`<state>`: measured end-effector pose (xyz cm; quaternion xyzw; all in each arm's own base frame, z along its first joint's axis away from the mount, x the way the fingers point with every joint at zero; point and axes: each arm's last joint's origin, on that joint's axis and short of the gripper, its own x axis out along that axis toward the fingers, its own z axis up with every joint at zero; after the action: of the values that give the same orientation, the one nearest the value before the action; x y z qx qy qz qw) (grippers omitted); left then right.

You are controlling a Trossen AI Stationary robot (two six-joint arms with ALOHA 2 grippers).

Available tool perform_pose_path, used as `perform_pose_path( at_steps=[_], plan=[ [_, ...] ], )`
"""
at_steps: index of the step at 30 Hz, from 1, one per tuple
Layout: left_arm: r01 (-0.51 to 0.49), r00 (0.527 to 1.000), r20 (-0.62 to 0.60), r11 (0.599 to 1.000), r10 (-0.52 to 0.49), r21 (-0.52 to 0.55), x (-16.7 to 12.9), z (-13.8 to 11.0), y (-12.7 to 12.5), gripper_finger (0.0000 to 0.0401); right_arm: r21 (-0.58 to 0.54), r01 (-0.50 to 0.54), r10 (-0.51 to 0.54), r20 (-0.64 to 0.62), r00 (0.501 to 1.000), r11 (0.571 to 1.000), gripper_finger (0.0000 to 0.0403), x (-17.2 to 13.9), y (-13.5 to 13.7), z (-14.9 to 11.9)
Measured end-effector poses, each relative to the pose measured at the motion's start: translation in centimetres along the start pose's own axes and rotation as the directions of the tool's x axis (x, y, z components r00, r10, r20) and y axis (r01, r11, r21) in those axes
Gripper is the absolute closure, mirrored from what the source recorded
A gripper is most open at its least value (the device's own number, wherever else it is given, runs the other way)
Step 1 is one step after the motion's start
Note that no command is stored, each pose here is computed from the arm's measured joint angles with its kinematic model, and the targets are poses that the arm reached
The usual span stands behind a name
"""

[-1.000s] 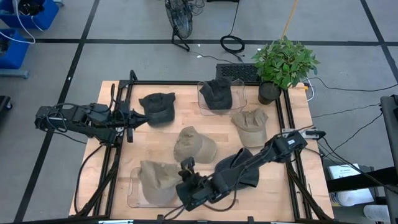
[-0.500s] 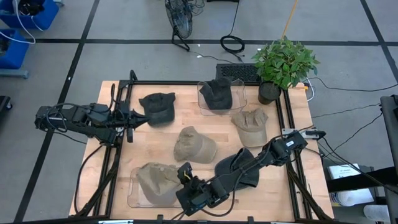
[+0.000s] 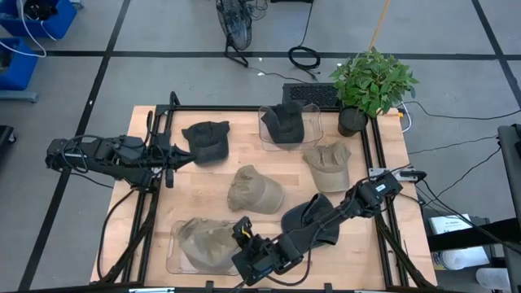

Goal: Pick & Place hat
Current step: Put the brown cap into the bottom transparent bin, then put the dark gray cap into the top transparent bin

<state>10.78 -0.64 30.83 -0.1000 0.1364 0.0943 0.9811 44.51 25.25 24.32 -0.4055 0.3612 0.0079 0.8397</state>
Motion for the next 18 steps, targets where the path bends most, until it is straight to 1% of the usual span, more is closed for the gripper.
perform_pose_path(
  at_steps=[3, 6, 8, 11, 14, 17, 18],
  plan=[
    [-0.001, 1.0, -0.003, 1.0, 0.001, 0.001, 0.0, 0.0, 0.0, 0.0397, 0.016, 0.001, -0.001, 0.014, 1.0, 1.0, 0.0257, -0.6, -0.2, 0.2],
    [-0.001, 1.0, -0.004, 1.0, 0.001, 0.001, 0.0, 0.0, 0.0, 0.0394, 0.04, 0.006, -0.007, 0.021, 1.0, 0.999, 0.0231, -1.3, -0.7, 0.3],
    [-0.001, 1.0, -0.004, 1.0, 0.001, 0.0, 0.0, 0.0, 0.0, 0.0389, 0.073, 0.026, -0.028, 0.034, 0.999, 0.997, 0.0216, -1.8, -1.3, 0.4],
    [0.002, 1.0, -0.005, 1.0, -0.002, 0.002, 0.0, 0.0, 0.0, 0.0393, 0.093, 0.064, -0.067, 0.03, 0.997, 0.994, 0.0201, -3.0, -2.1, 0.5],
    [0.012, 1.0, -0.009, 1.0, -0.012, 0.002, 0.0, -0.1, 0.0, 0.0397, 0.162, 0.107, -0.112, 0.019, 0.994, 0.981, 0.0196, -4.3, -3.2, 0.4],
    [0.017, 1.0, -0.011, 1.0, -0.017, 0.002, 0.0, -0.1, 0.0, 0.039, 0.284, 0.104, -0.109, 0.002, 0.994, 0.953, 0.0198, -5.6, -4.2, -0.1],
    [0.017, 1.0, -0.011, 1.0, -0.017, 0.0, 0.0, -0.1, 0.0, 0.0388, 0.331, 0.104, -0.105, -0.016, 0.994, 0.938, 0.0201, -5.9, -4.6, -0.4]
  ],
)
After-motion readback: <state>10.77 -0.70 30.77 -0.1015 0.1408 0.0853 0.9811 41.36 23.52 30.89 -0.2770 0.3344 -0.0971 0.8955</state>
